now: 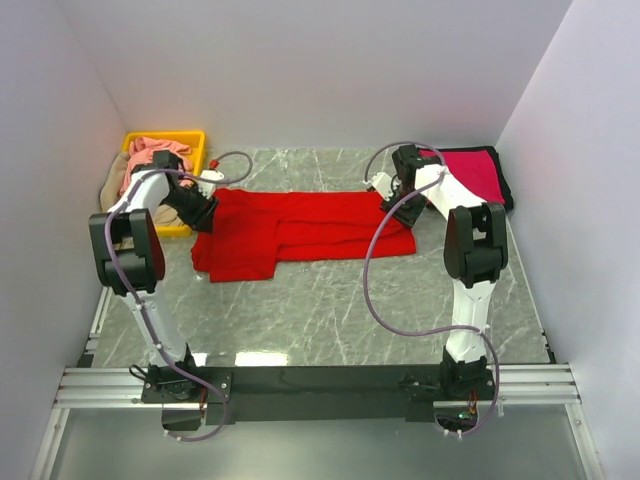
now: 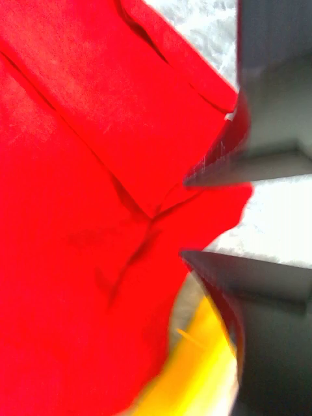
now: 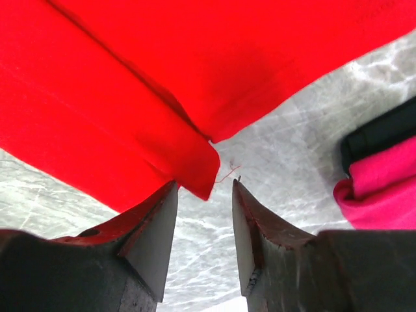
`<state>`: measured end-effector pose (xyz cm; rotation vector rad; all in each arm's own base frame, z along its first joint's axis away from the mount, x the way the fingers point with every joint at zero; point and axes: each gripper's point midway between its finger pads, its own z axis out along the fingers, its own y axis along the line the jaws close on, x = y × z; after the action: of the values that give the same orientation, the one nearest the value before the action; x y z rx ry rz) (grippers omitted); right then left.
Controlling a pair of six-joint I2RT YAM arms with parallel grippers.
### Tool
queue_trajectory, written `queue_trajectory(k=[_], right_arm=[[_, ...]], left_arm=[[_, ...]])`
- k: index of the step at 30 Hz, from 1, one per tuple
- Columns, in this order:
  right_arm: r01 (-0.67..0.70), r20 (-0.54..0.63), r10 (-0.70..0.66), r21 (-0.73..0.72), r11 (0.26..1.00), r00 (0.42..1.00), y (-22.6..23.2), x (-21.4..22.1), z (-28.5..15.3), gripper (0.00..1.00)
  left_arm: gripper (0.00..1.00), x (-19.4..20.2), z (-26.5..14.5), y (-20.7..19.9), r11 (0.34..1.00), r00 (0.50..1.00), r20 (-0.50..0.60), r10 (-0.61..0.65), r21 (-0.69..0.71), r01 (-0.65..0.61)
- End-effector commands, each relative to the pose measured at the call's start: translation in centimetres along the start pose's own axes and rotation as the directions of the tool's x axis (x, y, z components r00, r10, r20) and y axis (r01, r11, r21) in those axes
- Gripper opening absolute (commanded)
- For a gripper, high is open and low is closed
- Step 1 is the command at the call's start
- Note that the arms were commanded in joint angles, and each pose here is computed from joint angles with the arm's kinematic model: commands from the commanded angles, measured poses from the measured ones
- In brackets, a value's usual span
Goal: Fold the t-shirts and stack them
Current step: Fold the tshirt
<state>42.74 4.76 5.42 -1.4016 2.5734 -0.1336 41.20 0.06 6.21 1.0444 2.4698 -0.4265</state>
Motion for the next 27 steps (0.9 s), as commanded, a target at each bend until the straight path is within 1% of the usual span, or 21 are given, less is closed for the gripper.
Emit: queue_trajectory(k=[1,2,3,4,5,6,8,9,11,12,14,17,20,22,24,27], right_arm=[[-0.079,0.044,0.076,0.061,0.995,0.996,-1.2,-0.6,-4.0,0.47],[-0.093,0.055,0.089,0.059,0.994,0.994,-1.2,-0.7,-4.6,0.47],[-0.117,0.053,0.114,0.057,0.992,0.992,-1.0,-0.6,-5.1,0.48],[-0.125,0.078,0.123,0.017,0.992,0.989,-0.1,-0.9,-5.8,0.47],[-0.135,0.081,0.134,0.001,0.991,0.988,0.4,-0.8,-6.0,0.47],[-0.152,0.084,0.153,-0.013,0.988,0.985,0.9,-0.9,-6.1,0.47],[-0.166,0.088,0.170,-0.053,0.985,0.981,1.9,-0.7,-6.3,0.47],[-0.174,0.087,0.180,-0.073,0.982,0.980,2.4,-0.6,-6.2,0.47],[-0.175,0.105,0.189,-0.128,0.976,0.976,3.6,-1.0,-6.5,0.46],[-0.166,0.116,0.183,-0.144,0.976,0.976,4.0,-1.2,-6.8,0.45],[-0.133,0.155,0.163,-0.190,0.973,0.974,5.4,-2.1,-7.5,0.44],[-0.070,0.190,0.109,-0.203,0.977,0.976,7.1,-3.4,-8.1,0.41],[-0.075,0.199,0.121,-0.222,0.972,0.972,7.5,-3.9,-7.9,0.40],[-0.084,0.185,0.132,-0.247,0.965,0.974,7.8,-3.9,-7.5,0.39],[-0.071,0.206,0.133,-0.284,0.956,0.969,8.5,-4.4,-7.7,0.38],[-0.036,0.229,0.104,-0.282,0.959,0.968,9.1,-5.6,-7.9,0.38]], left_arm=[[0.52,-2.8,-4.9,-0.3,0.998,0.992,0.120,0.031,-0.066,-0.023],[0.53,-2.7,-5.4,-0.9,0.997,0.991,0.128,0.046,-0.061,-0.038],[0.55,-2.4,-6.2,-3.0,0.998,0.989,0.135,0.056,-0.024,-0.053],[0.55,-2.3,-6.4,-3.9,0.995,0.986,0.136,0.097,-0.015,-0.096],[0.55,-2.1,-6.2,-4.9,0.994,0.986,0.131,0.107,-0.001,-0.108],[0.54,-1.5,-5.8,-7.1,0.990,0.985,0.114,0.131,0.032,-0.136],[0.53,-0.9,-4.8,-8.9,0.982,0.980,0.096,0.175,0.053,-0.181],[0.53,-0.2,-3.7,-10.7,0.976,0.978,0.079,0.193,0.084,-0.199],[0.54,0.3,-2.9,-11.0,0.976,0.976,0.067,0.205,0.065,-0.209],[0.53,0.7,-1.6,-12.6,0.966,0.971,0.043,0.234,0.103,-0.237],[0.53,1.0,-1.1,-12.8,0.967,0.972,0.035,0.232,0.102,-0.235],[0.53,1.7,-0.8,-12.9,0.966,0.971,0.020,0.238,0.103,-0.238],[0.54,2.3,0.0,-13.2,0.957,0.964,0.007,0.267,0.116,-0.266],[0.53,2.7,1.0,-13.8,0.950,0.959,-0.012,0.282,0.141,-0.277],[0.53,3.1,1.9,-14.0,0.949,0.958,-0.025,0.285,0.145,-0.279],[0.53,4.0,2.6,-13.8,0.950,0.956,-0.049,0.288,0.142,-0.279]])
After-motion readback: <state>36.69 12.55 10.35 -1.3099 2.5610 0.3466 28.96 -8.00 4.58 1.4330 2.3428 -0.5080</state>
